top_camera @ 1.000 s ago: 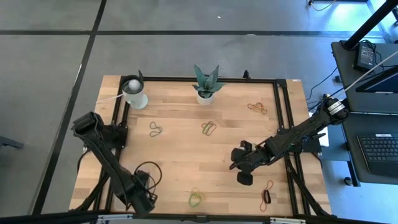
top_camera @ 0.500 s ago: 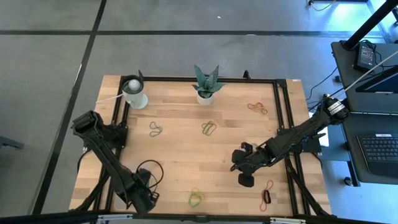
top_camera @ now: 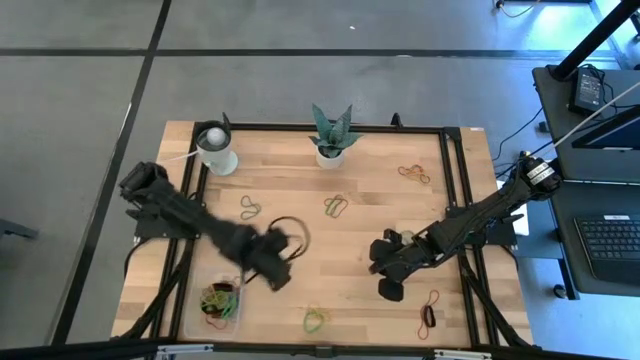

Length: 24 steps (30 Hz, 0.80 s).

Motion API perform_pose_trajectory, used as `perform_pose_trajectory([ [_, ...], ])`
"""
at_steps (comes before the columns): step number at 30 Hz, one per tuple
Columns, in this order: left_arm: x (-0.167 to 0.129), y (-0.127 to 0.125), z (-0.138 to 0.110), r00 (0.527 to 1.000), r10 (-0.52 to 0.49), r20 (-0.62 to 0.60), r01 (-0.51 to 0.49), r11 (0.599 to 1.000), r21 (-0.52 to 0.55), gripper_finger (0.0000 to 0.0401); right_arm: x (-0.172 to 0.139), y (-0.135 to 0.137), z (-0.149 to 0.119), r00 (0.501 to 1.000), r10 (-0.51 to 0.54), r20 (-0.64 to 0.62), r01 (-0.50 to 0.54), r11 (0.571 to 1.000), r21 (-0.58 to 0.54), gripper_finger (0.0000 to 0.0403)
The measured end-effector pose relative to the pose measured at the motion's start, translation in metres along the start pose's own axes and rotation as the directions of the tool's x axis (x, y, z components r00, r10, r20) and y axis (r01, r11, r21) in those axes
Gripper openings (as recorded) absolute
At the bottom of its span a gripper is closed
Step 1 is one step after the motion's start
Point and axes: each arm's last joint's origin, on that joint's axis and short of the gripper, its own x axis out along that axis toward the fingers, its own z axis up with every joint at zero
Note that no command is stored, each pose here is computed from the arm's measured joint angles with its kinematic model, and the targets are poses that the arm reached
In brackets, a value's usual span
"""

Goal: Pick and place rubber bands into bin
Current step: Put the yellow rubber band into the transparent bin

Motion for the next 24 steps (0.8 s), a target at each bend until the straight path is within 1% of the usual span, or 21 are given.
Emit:
perform_pose_trajectory([
  [3,0.007,0.007,0.037,0.996,-0.042,0.075,0.029,0.985,0.168,0.0003,0.000,-0.001,0.001,0.998,-0.040,0.042,0.040,0.999,0.011,0.0009],
  [5,0.010,0.013,0.061,0.989,-0.098,0.107,0.069,0.967,0.246,0.0001,0.000,-0.002,0.003,0.994,-0.081,0.079,0.075,0.994,0.073,0.0009],
  [8,0.014,0.025,0.091,0.979,-0.150,0.139,0.098,0.941,0.324,0.0002,-0.001,-0.004,0.005,0.978,-0.154,0.144,0.123,0.971,0.204,0.0007],
  [10,0.016,0.034,0.105,0.975,-0.151,0.164,0.080,0.925,0.372,0.0002,-0.002,-0.006,0.005,0.968,-0.194,0.159,0.148,0.953,0.263,0.0003],
  [12,0.017,0.041,0.116,0.972,-0.148,0.185,0.058,0.906,0.420,0.0001,-0.006,-0.007,0.008,0.960,-0.236,0.148,0.179,0.929,0.325,0.0004],
  [14,0.018,0.048,0.125,0.970,-0.144,0.196,0.035,0.879,0.475,0.0001,-0.012,-0.010,0.013,0.951,-0.287,0.115,0.221,0.891,0.396,0.0004],
  [17,0.023,0.058,0.133,0.968,-0.147,0.202,0.009,0.829,0.560,0.0001,-0.025,-0.022,0.022,0.919,-0.393,0.025,0.337,0.816,0.470,0.0002],
  [18,0.027,0.061,0.136,0.967,-0.164,0.197,0.019,0.813,0.582,0.0001,-0.029,-0.027,0.027,0.906,-0.423,0.004,0.366,0.789,0.493,0.0002],
  [20,0.036,0.071,0.138,0.957,-0.237,0.166,0.089,0.788,0.610,0.0001,-0.036,-0.040,0.034,0.872,-0.487,-0.055,0.438,0.724,0.533,0.0004],
  [22,0.041,0.080,0.140,0.927,-0.339,0.161,0.174,0.769,0.615,0.0001,-0.043,-0.055,0.043,0.836,-0.539,-0.104,0.498,0.665,0.557,0.0006],
  [24,0.044,0.091,0.136,0.904,-0.396,0.164,0.221,0.760,0.611,0.0001,-0.050,-0.072,0.052,0.801,-0.578,-0.158,0.553,0.610,0.567,0.0006],
])
